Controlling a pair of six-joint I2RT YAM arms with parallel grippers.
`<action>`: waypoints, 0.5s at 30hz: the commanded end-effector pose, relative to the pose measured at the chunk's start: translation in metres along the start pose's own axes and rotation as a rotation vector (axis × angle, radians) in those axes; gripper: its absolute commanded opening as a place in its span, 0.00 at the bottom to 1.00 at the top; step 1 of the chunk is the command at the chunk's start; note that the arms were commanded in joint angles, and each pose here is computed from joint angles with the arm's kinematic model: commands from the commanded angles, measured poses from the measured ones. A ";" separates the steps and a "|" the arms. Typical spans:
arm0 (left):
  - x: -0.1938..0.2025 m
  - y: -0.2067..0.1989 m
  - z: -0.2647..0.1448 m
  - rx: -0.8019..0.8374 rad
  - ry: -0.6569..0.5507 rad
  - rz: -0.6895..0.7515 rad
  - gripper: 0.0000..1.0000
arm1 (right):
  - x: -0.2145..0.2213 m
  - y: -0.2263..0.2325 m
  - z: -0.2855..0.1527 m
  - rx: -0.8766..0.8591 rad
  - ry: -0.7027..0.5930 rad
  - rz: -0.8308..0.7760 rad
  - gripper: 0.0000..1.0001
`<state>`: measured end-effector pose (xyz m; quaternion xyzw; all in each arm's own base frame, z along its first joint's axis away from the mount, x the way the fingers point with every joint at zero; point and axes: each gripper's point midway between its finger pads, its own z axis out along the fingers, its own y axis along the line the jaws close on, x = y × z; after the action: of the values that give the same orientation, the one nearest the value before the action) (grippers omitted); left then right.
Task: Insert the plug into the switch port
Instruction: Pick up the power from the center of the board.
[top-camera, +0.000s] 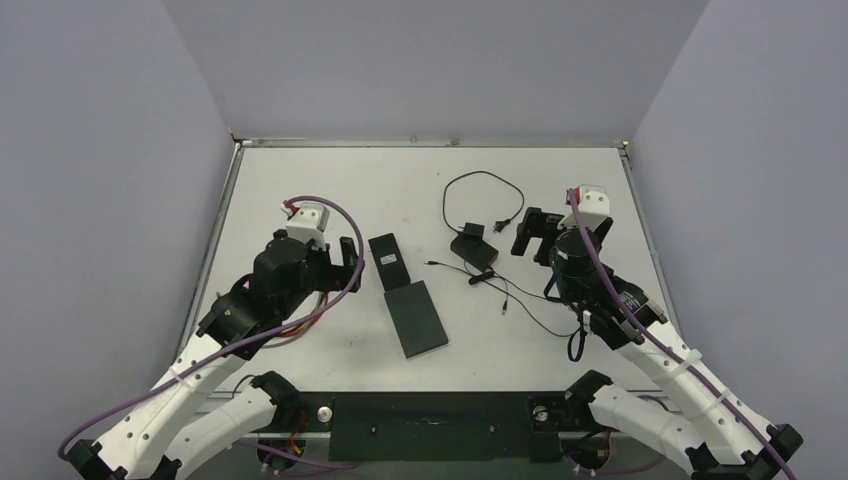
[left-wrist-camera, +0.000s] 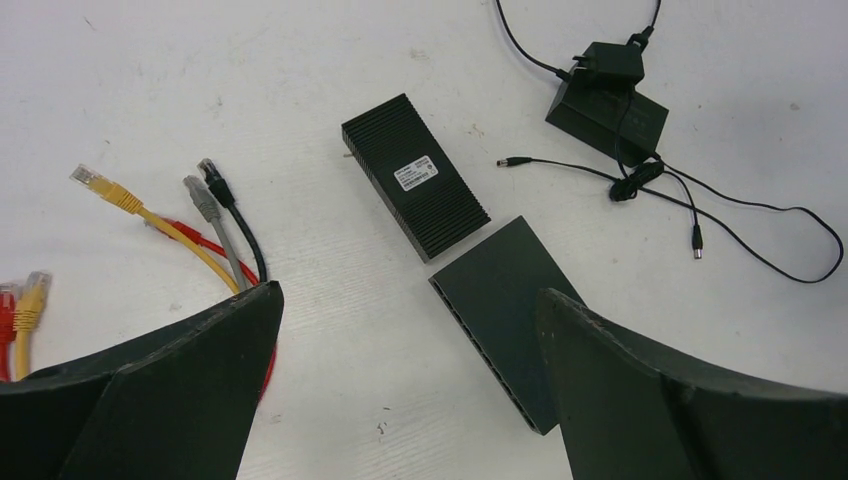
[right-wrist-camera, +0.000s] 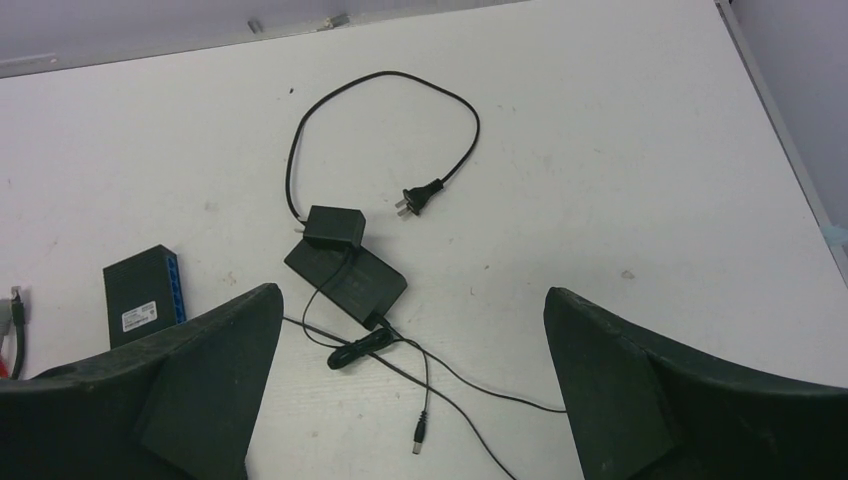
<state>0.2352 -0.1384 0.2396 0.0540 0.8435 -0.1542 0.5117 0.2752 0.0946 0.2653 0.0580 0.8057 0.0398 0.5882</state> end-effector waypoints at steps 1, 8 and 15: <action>-0.012 0.004 -0.002 0.001 -0.050 -0.019 0.98 | -0.021 0.010 -0.010 -0.063 -0.030 -0.017 0.99; -0.009 0.005 0.001 0.014 -0.033 -0.041 0.98 | -0.019 0.015 -0.008 -0.073 0.024 -0.073 0.98; -0.003 0.006 0.007 0.003 0.014 -0.048 0.99 | 0.010 0.017 0.014 -0.020 0.145 -0.170 0.92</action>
<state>0.2414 -0.1287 0.2311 0.0360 0.8518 -0.1525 0.5000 0.2814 0.1073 0.2649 0.0056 0.8304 0.0232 0.5567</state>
